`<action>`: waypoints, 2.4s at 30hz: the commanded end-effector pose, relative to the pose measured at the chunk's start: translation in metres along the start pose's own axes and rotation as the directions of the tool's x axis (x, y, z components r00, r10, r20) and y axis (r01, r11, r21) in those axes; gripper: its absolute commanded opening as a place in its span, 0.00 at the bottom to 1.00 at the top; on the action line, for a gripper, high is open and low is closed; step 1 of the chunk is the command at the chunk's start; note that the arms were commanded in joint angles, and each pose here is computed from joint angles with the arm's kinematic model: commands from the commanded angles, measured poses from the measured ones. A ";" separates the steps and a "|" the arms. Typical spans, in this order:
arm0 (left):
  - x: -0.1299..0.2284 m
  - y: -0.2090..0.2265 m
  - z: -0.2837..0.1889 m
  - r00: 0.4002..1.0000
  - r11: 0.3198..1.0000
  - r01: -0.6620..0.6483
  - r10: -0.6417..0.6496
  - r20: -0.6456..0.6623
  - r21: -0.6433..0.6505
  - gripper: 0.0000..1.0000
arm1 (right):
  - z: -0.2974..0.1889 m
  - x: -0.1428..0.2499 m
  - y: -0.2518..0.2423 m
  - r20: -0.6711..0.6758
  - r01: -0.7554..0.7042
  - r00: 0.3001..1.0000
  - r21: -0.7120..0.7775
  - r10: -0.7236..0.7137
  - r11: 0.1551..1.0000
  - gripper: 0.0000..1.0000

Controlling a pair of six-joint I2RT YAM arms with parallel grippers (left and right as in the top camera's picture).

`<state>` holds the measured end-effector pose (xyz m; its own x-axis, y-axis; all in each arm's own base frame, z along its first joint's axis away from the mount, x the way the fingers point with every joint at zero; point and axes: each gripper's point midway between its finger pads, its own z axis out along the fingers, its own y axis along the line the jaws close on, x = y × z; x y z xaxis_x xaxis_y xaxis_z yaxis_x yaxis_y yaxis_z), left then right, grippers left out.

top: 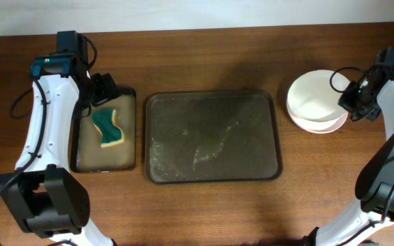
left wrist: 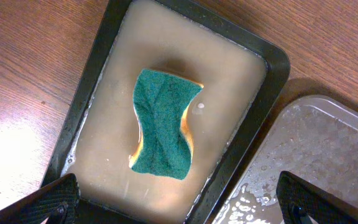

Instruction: Clean dirty plates on tray and stack at the side

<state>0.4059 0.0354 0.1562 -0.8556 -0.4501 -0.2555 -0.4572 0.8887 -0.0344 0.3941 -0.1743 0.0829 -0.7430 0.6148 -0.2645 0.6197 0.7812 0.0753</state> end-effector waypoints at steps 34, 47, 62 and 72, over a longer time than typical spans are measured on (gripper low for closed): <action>-0.003 0.000 -0.006 1.000 1.000 0.006 -0.006 0.015 0.013 0.99 | -0.175 0.243 0.041 -0.388 0.102 0.813 -0.637 -0.433 0.764 0.98; -0.003 0.000 -0.006 1.000 1.000 0.006 -0.006 0.015 0.013 0.99 | -0.199 0.311 0.017 -0.130 0.297 0.879 -0.604 -0.459 0.740 0.98; -0.003 0.000 -0.006 1.000 1.000 0.006 -0.006 0.015 0.013 0.99 | -0.208 0.287 0.034 0.199 0.515 0.843 -0.571 -0.500 0.640 0.98; -0.003 0.000 -0.006 1.000 1.000 0.006 -0.006 0.015 0.013 0.99 | -0.282 0.316 0.063 0.866 0.948 0.300 -0.225 -0.399 0.225 0.98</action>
<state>0.4060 0.0348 0.1561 -0.8560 -0.4502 -0.2540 -0.4564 0.8890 -0.0377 0.1358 0.0911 0.2687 -0.3949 -0.1892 -0.8991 -0.5625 0.8235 0.0738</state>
